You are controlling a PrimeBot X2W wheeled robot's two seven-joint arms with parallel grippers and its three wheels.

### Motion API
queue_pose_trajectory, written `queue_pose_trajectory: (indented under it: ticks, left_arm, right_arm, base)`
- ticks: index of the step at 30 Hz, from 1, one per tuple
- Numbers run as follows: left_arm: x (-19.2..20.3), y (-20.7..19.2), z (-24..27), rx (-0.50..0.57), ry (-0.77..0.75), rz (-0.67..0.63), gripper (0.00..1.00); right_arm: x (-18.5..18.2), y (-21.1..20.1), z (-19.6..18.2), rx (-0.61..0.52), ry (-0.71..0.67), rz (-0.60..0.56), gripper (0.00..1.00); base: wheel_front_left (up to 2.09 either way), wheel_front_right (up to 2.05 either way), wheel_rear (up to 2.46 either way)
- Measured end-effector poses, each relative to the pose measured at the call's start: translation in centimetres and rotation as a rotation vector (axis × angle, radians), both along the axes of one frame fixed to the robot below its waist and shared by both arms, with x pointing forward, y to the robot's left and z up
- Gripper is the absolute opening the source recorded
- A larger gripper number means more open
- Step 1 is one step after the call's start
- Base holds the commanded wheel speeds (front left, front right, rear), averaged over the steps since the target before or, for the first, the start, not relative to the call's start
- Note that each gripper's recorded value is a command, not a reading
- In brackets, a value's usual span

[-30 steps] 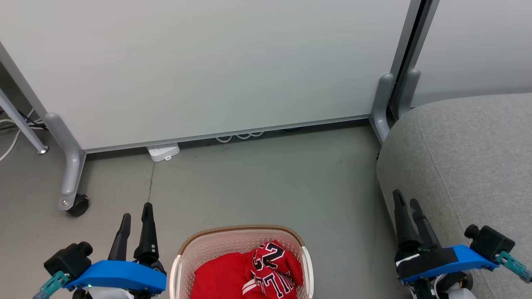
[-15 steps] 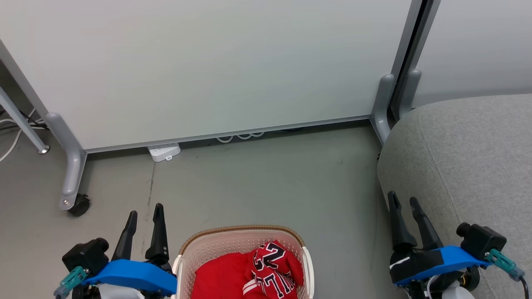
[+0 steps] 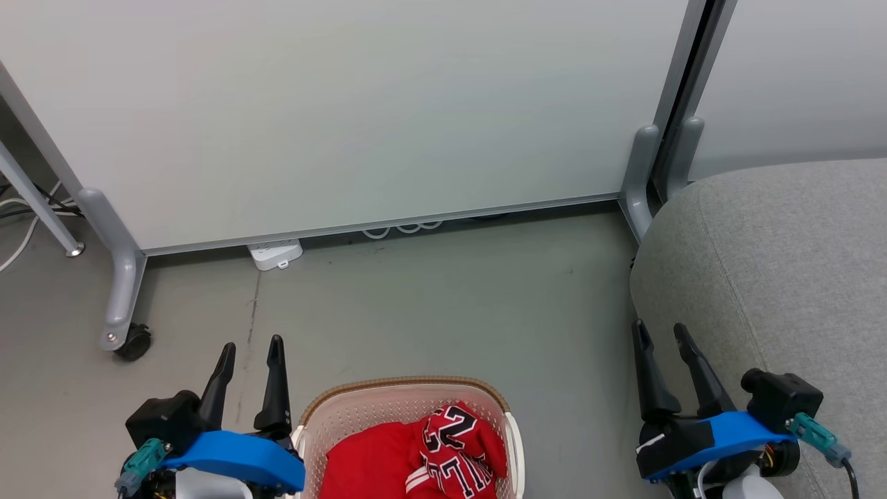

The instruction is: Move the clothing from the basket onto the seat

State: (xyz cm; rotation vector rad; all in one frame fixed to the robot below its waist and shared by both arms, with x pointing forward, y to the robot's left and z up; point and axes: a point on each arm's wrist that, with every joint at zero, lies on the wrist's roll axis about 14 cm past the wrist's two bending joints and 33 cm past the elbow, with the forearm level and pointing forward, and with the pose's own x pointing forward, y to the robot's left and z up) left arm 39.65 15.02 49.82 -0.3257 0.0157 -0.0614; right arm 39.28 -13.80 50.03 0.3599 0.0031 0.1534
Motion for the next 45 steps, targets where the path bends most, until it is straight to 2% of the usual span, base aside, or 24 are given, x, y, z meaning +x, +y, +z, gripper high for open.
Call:
queue_pose_trajectory:
  ticks: [24,45]
  left_arm:
    - [0.4,-0.9,0.6,0.188,-0.061,-0.034,1.0]
    - [0.4,-1.3,0.7,0.295,-0.089,-0.051,1.0]
  right_arm:
    - [0.3,1.0,0.1,-0.192,-0.052,0.043,1.0]
    - [0.5,0.6,-0.1,-0.31,-0.076,0.043,1.0]
  base:
    - [0.0,0.0,0.0]
    - [0.0,0.0,0.0]
